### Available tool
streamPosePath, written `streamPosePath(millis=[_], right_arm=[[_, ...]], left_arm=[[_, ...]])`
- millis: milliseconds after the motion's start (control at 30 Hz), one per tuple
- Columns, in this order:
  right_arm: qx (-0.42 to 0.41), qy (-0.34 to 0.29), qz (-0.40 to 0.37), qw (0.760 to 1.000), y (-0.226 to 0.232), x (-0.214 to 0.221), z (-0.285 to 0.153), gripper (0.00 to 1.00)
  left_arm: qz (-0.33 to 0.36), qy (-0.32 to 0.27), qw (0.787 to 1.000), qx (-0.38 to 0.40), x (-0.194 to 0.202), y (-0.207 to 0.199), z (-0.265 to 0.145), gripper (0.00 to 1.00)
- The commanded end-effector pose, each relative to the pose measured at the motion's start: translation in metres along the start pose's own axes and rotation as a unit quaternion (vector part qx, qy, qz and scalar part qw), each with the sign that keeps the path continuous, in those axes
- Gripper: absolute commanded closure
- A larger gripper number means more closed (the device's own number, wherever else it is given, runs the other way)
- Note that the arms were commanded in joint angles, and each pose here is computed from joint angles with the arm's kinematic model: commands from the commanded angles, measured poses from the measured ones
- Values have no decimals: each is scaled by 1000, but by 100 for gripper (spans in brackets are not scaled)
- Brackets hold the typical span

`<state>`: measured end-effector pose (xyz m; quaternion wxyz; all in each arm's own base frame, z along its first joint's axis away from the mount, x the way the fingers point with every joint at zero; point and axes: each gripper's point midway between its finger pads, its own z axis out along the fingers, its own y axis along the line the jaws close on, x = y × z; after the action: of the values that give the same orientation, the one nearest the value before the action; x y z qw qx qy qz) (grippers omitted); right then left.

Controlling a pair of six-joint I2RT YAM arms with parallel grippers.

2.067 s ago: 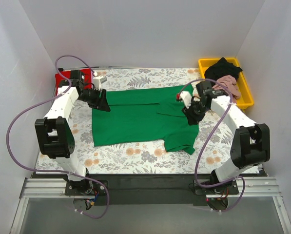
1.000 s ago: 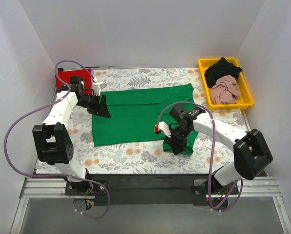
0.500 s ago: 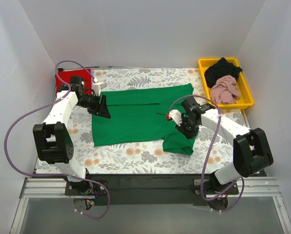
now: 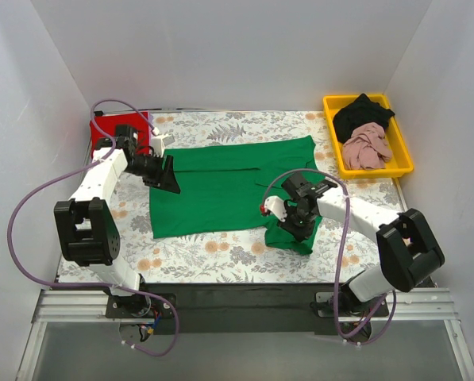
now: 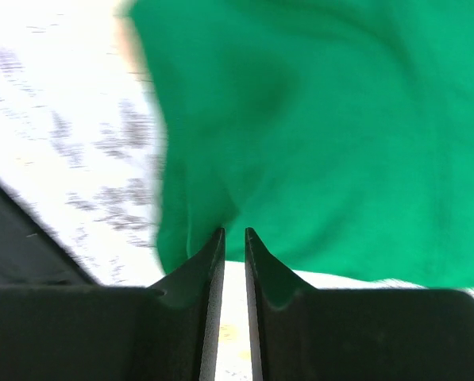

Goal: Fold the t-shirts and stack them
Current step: Fold the tshirt

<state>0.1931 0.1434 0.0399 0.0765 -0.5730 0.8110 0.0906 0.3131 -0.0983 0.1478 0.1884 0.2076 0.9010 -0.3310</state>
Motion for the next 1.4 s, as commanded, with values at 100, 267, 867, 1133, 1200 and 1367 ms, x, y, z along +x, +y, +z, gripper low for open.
streamPosePath(millis=[100,267,867,1133,1200,1367], right_arm=[[-93,17,-16,995,50,2,0,78],[-161,-9,-58,985,71,-7,-15,76],[22,-17,-12,1000,-66,12,-28,54],[10,-6,-14,1000,-71,16,-9,60],[16,2,-19,1000,-73,22,-1,61],[9,17,-21,1000,-67,34,14,64]], left_arm=[[-7,4,1000,15,6,-3,2,57],[0,9,1000,9,8,-2,0,57],[6,42,998,45,28,4,-6,51],[5,48,998,28,39,18,-6,40],[6,49,998,26,41,19,-5,40],[15,58,998,12,48,25,-5,40]])
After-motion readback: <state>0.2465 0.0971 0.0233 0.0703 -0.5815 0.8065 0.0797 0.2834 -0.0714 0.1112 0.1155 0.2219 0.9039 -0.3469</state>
